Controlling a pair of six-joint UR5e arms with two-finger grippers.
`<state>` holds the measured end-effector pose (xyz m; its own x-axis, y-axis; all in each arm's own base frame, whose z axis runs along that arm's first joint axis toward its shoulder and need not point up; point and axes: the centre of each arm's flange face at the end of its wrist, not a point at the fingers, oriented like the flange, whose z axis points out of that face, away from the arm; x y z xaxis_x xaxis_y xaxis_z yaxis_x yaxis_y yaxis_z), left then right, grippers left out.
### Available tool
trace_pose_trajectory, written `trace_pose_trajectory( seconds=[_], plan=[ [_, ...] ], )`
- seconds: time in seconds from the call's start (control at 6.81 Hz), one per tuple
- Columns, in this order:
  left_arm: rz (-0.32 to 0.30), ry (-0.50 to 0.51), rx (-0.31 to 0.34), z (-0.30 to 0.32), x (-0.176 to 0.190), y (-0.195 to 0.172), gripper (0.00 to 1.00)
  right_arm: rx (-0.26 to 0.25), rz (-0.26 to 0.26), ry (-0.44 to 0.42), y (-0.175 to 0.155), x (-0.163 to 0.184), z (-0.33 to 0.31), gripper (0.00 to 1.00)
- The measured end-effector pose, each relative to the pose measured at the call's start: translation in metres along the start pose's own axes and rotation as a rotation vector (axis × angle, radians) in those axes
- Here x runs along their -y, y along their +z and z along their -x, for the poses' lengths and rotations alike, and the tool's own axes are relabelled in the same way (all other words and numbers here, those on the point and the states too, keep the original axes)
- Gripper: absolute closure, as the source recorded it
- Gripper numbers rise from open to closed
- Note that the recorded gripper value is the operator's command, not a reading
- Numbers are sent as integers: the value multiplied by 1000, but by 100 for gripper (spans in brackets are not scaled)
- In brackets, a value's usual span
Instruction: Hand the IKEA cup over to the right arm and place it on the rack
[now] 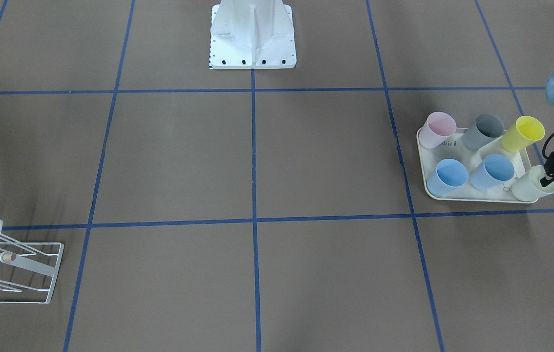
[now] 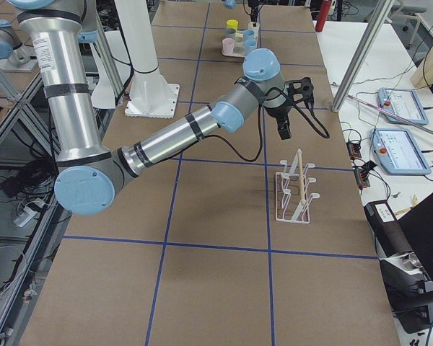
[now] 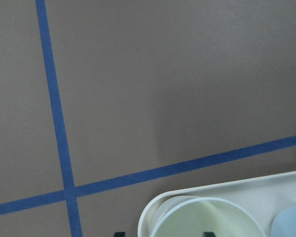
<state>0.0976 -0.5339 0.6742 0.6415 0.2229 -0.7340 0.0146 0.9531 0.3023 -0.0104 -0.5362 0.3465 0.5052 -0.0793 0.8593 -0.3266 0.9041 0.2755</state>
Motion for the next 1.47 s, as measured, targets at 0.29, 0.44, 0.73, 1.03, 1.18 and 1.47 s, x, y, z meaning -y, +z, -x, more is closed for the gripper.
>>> trace_pose_trajectory(
  seconds=[0.29, 0.44, 0.73, 1.03, 1.18, 1.47],
  plan=[
    [2, -5, 1, 2, -3, 0, 100, 0, 0, 0, 0, 0, 0, 1],
    [-5, -3, -2, -1, -1, -5, 100, 0, 0, 0, 0, 0, 0, 1],
    [-71, -23, 5, 3, 15, -45, 100, 1, 0, -1, 0, 0, 1, 1],
    [-172, -61, 22, 11, 38, -97, 100, 5, -2, -11, 3, 6, 8, 1],
    [-229, -104, 32, 4, 60, -117, 100, 2, -4, -14, 8, 8, 14, 1],
    [-373, -254, 48, -30, 101, -156, 100, -27, -47, 38, 21, 18, 36, 1]
  ],
)
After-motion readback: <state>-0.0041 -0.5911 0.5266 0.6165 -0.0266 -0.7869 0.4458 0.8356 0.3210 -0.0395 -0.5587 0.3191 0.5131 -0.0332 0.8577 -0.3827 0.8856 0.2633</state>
